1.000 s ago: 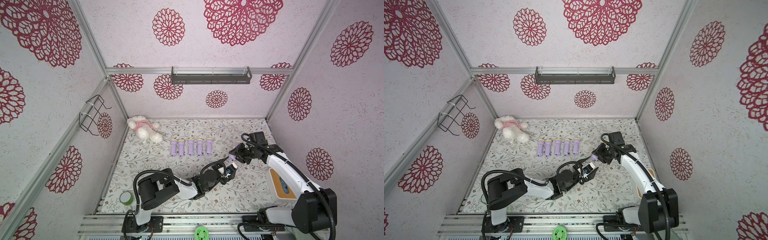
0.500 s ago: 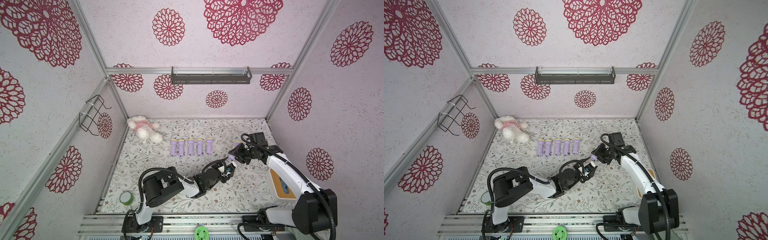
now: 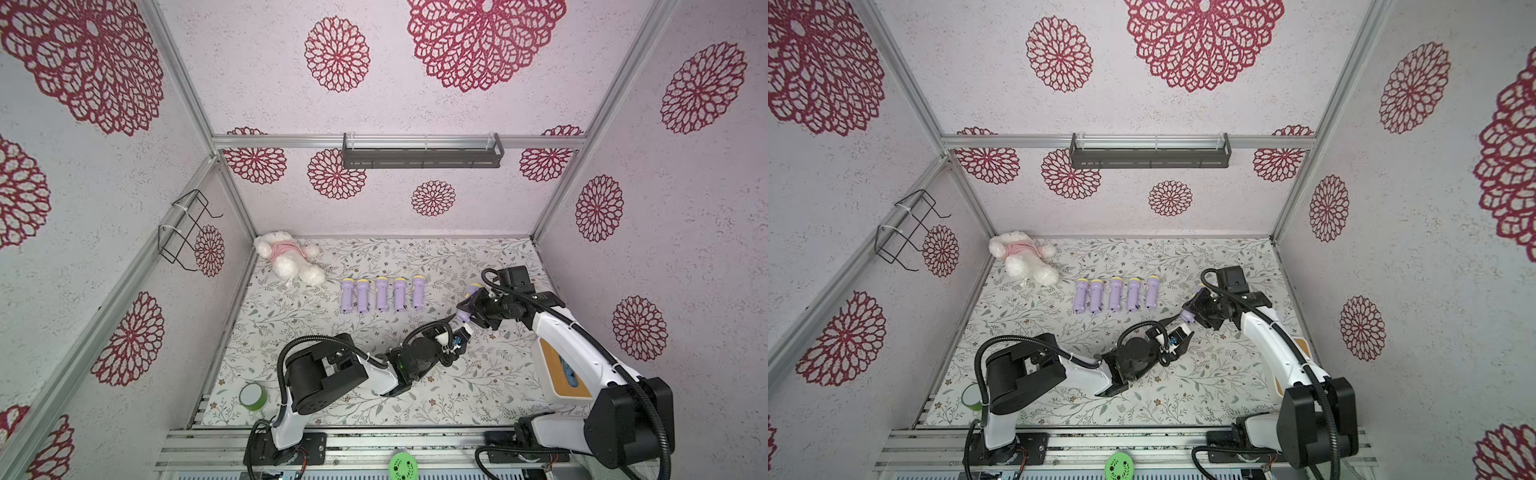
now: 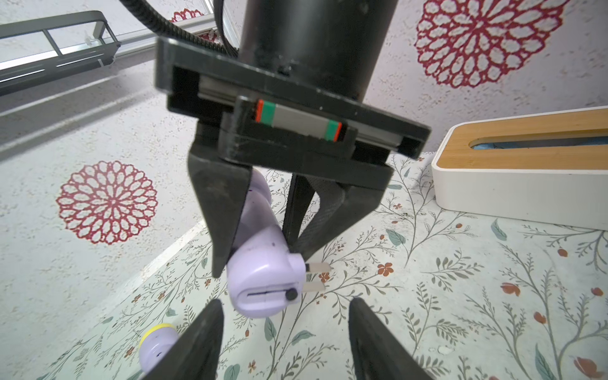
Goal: Close the plug at the bottom of the flashlight
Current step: Close the plug of the flashlight.
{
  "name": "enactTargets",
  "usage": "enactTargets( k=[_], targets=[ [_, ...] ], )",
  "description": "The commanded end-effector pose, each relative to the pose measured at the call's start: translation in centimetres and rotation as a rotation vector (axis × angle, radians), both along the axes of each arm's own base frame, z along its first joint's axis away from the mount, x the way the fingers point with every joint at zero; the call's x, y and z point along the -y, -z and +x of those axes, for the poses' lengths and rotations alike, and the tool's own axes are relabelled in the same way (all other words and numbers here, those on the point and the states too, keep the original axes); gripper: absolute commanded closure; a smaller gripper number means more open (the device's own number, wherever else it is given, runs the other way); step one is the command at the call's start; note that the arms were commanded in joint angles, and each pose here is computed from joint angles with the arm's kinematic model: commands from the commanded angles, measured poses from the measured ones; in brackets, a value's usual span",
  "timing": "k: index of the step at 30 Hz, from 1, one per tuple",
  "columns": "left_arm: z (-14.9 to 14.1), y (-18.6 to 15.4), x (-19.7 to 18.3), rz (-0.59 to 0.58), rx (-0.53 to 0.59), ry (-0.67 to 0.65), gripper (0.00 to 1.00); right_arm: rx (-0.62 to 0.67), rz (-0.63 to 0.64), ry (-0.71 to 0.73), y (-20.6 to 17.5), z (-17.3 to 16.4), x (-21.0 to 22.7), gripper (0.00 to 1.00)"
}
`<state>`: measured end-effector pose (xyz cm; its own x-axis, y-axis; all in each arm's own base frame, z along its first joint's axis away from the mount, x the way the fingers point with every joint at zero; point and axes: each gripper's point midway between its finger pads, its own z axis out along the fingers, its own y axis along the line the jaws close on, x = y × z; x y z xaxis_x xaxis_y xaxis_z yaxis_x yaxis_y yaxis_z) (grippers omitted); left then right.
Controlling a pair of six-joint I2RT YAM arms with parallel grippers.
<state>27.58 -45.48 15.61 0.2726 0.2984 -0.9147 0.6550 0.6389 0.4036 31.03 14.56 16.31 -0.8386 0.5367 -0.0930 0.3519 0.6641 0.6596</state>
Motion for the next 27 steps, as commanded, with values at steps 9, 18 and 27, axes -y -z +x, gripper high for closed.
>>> enactTargets(
  k=[9,18,27],
  targets=[
    [0.85,-0.70,-1.05,-0.007,0.041,-0.053,0.39,0.043,0.031,-0.014,-1.44,-0.18,-0.48,1.00],
    [0.85,-0.68,-1.41,0.005,0.045,-0.060,0.39,0.049,0.038,-0.020,-1.70,-0.38,-0.55,1.00],
    [1.12,-0.93,-1.65,0.014,0.063,-0.079,0.39,0.062,0.043,-0.023,-2.05,-0.47,-0.59,1.00]
  ],
)
